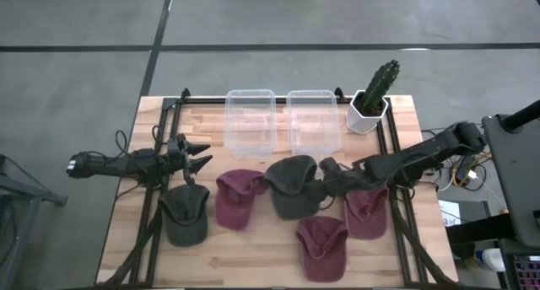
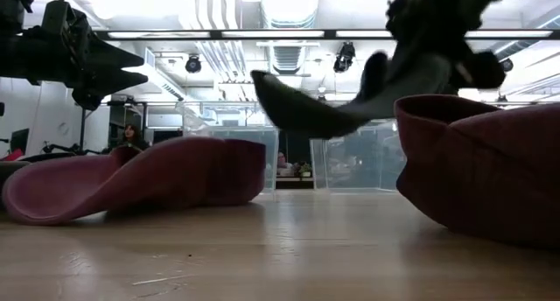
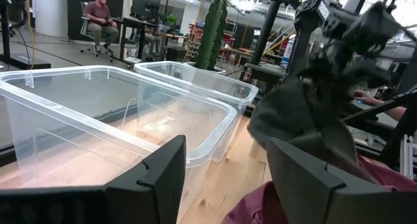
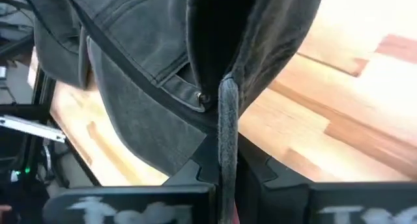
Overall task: Pick & Place hat
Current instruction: Put the right black cap into the right transparent bin
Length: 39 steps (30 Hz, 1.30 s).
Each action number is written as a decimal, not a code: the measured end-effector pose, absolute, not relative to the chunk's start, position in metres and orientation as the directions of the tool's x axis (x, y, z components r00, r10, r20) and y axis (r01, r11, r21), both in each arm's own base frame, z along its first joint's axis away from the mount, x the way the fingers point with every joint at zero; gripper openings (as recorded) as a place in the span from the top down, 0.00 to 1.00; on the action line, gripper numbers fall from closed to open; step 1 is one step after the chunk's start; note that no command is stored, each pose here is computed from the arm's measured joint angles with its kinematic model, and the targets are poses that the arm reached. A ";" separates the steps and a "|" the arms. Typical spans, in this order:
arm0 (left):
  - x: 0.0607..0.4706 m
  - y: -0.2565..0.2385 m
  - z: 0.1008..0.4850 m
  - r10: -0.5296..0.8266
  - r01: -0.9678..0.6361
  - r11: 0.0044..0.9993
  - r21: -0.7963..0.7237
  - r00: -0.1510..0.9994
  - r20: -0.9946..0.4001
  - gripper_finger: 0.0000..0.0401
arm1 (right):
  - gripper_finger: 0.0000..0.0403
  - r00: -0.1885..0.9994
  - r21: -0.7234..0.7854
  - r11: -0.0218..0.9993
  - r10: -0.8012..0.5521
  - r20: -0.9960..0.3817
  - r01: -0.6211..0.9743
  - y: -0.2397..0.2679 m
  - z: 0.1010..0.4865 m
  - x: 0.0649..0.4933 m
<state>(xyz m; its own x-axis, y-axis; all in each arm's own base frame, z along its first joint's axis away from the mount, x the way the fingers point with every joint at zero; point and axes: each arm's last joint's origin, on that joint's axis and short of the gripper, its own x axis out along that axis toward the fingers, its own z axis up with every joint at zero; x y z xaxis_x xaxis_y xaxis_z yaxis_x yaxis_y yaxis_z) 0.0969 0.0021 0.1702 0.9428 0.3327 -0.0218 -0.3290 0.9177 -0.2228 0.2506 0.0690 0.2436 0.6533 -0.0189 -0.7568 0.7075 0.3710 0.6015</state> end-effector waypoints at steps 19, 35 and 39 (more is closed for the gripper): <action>0.097 0.002 0.170 0.333 -0.329 0.917 -0.223 0.943 -0.021 0.48 | 0.97 0.743 0.445 0.607 -0.431 -0.512 0.658 0.029 0.397 0.210; 0.097 0.002 0.170 0.333 -0.329 0.917 -0.226 0.943 -0.021 0.48 | 0.97 0.512 0.213 0.497 -0.609 -0.606 0.842 -0.050 0.367 0.201; 0.097 0.002 0.170 0.333 -0.329 0.917 -0.226 0.943 -0.021 0.48 | 0.97 0.492 0.222 0.469 -0.597 -0.634 0.855 -0.058 0.351 0.206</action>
